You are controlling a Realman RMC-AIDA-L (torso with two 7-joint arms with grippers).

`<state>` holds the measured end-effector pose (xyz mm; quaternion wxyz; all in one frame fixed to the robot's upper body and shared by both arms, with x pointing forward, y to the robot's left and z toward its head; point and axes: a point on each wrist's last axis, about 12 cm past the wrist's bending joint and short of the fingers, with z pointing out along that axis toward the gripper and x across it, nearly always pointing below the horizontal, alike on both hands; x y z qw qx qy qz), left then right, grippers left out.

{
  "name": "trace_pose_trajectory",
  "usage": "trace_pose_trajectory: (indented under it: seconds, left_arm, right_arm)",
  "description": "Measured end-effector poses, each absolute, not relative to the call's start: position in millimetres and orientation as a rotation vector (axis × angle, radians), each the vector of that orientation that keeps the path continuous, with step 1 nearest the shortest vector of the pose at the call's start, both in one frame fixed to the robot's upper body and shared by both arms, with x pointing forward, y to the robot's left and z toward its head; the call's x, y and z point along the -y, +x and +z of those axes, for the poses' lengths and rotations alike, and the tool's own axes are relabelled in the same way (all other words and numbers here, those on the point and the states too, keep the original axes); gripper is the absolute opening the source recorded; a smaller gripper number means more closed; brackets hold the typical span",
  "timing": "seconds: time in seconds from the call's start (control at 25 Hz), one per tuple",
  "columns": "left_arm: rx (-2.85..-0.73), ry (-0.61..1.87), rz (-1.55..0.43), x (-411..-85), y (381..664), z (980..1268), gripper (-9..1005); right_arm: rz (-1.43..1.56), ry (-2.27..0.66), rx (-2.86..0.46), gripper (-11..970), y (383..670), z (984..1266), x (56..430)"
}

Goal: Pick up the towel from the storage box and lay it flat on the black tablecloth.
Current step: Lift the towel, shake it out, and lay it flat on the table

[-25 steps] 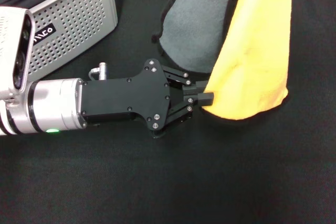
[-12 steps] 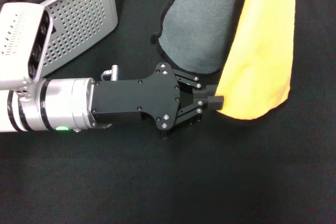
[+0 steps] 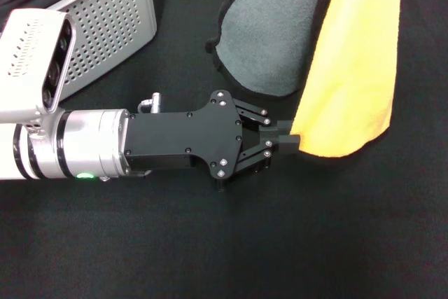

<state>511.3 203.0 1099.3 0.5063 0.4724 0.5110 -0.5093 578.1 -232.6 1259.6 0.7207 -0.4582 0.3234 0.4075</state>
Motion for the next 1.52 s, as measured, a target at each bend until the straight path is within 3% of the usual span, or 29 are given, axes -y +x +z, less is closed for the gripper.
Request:
trace_pose_trajectory:
  seconds: [0.16, 0.28, 0.52, 0.72, 0.92, 1.2, 1.52]
  left_arm:
    - [-1.242, 1.134, -1.242, -203.8, 511.4, 1099.9, 104]
    - [-1.255, 1.137, -1.255, -203.8, 512.0, 1100.7, 24]
    - [-1.268, 1.093, -1.263, -207.9, 513.7, 1103.1, 24]
    - [-1.242, 1.03, -1.253, -221.7, 513.3, 1109.4, 23]
    - [-1.155, 0.948, -1.241, -259.8, 508.1, 1126.9, 14]
    - [-1.093, 1.092, -1.264, -276.9, 496.8, 1149.3, 12]
    - [-1.114, 1.236, -1.317, -284.8, 488.9, 1166.1, 12]
  right_arm:
    - [0.9, -1.005, -0.722, 45, 576.5, 1256.7, 235.1]
    - [0.898, -0.993, -0.728, 46, 573.9, 1253.7, 239.0]
    - [0.89, -0.953, -0.765, 49, 561.2, 1238.1, 257.4]
    - [0.916, -0.901, -0.845, 51, 535.5, 1207.0, 281.4]
    - [0.955, -0.804, -0.935, 53, 502.4, 1169.4, 305.1]
    - [1.008, -0.708, -0.984, 56, 479.4, 1140.8, 313.9]
    - [1.132, -0.693, -0.966, 60, 461.3, 1131.1, 313.3]
